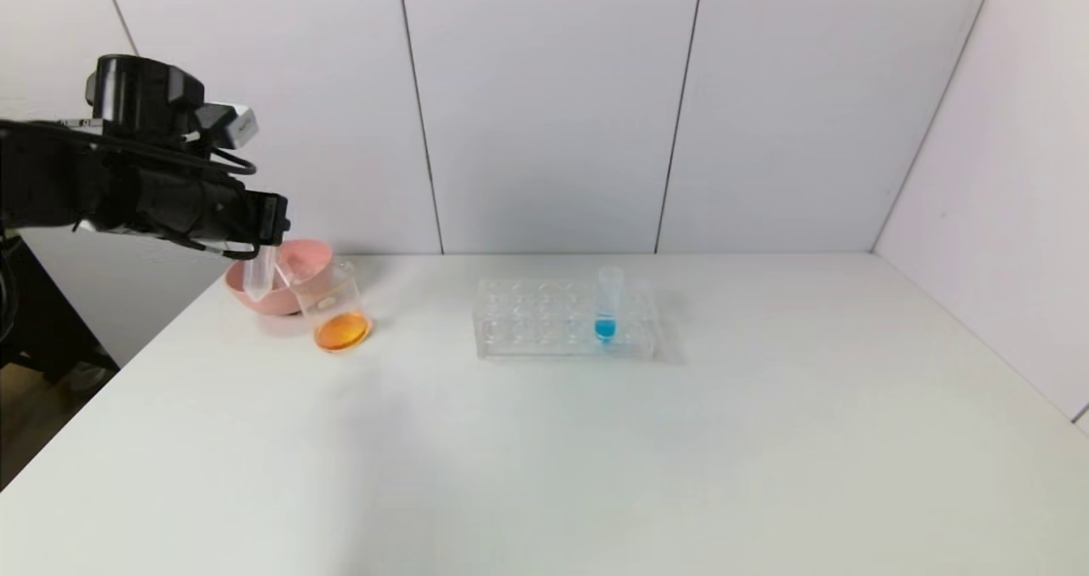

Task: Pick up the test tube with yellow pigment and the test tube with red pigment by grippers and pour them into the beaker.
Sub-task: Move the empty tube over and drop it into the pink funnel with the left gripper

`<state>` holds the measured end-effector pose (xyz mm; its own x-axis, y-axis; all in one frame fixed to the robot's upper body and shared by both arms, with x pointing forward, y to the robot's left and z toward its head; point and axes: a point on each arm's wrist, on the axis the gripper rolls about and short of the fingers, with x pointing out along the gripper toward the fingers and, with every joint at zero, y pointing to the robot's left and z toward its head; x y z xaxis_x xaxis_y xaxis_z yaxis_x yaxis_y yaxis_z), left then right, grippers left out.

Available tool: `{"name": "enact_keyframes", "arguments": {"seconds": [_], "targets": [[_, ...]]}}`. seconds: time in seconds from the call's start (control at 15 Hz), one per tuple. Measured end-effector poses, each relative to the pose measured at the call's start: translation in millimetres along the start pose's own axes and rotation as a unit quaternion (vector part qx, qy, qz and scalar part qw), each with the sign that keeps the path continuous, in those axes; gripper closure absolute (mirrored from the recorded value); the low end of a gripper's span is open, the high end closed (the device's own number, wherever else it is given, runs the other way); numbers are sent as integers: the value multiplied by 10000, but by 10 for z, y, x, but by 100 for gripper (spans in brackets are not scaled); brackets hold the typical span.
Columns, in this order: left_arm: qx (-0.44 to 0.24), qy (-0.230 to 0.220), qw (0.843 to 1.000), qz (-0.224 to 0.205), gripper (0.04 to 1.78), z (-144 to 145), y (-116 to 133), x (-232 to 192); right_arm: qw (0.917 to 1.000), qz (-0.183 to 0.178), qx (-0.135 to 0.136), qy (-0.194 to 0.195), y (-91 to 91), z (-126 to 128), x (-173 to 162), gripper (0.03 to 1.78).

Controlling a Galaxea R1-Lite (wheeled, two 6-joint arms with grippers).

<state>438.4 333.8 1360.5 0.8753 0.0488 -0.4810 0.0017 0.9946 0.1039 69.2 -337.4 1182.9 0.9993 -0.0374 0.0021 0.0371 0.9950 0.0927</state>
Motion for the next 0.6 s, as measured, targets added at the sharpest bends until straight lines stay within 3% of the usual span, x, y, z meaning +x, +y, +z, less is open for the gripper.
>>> {"name": "enact_keyframes", "arguments": {"seconds": [0.2,0.4,0.6], "targets": [[-574,-982,9928,381,138,-143,39,-49,10000,0,0,-2,0,0,0,10],[-1179,-1971,9709,674,138,-194,176,50,10000,0,2,0,0,0,0,10],[-1422,-2335,9591,731,138,-259,237,295,10000,0,0,-2,0,0,0,10]]}}
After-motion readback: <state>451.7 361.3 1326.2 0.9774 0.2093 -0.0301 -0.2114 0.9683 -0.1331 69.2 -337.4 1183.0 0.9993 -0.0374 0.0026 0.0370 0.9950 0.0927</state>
